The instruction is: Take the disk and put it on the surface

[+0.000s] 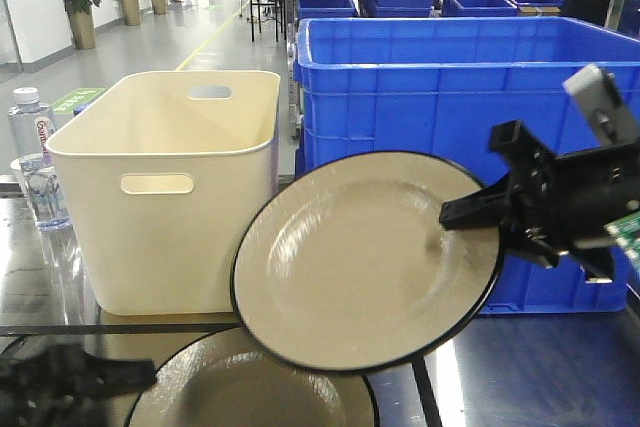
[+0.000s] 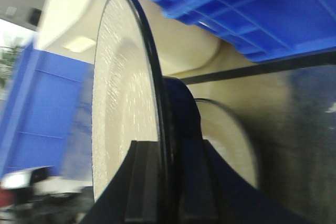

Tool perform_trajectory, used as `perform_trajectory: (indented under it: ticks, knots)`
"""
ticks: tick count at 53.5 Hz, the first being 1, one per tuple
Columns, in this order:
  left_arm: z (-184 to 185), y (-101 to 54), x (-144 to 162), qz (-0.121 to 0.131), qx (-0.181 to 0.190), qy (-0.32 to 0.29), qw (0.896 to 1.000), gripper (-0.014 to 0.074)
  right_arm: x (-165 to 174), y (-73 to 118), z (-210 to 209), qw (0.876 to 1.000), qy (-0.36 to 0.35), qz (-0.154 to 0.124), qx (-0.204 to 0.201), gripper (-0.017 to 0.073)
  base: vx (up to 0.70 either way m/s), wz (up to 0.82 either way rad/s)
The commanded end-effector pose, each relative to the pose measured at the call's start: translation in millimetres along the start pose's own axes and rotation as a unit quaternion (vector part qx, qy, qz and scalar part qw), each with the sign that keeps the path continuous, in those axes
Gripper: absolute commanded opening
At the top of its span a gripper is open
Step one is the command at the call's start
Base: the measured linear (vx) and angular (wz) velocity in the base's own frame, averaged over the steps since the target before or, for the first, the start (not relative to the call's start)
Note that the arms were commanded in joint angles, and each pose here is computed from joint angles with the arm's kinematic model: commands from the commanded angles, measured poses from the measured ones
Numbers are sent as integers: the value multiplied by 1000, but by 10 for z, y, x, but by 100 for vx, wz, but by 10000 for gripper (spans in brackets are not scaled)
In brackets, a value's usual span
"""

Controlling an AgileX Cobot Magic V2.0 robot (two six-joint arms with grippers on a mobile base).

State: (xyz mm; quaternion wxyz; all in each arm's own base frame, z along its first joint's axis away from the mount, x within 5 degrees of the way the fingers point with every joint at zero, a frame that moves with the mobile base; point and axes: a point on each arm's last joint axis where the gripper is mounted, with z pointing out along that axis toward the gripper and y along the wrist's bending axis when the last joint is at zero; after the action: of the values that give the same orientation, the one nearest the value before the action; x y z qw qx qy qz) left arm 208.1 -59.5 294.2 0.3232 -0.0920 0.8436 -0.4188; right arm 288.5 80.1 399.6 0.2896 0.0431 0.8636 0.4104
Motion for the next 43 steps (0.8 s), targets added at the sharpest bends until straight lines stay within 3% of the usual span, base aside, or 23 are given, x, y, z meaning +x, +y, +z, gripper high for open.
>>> perform_trajectory:
  ticks: [1,12,24,35,43]
  knots:
    - [-236,-191,-77,13,28,-66,997,605,3,296,10,999,-35,-6,-37,-8,0,0]
    - [-437,-326,-31,35,43,-102,993,572,129,325,565,999,11,-17,-35,-7,0,0]
    - [-560,-398,-14,51,45,-139,988,571,291,117,1126,995,99,-19,-12,6,0,0]
    - [-560,-397,-16,52,44,-140,988,571,403,116,1302,989,125,-81,-17,55,0,0]
    - [-563,-391,-27,51,40,-146,987,571,434,64,1299,980,139,-143,12,139,0,0]
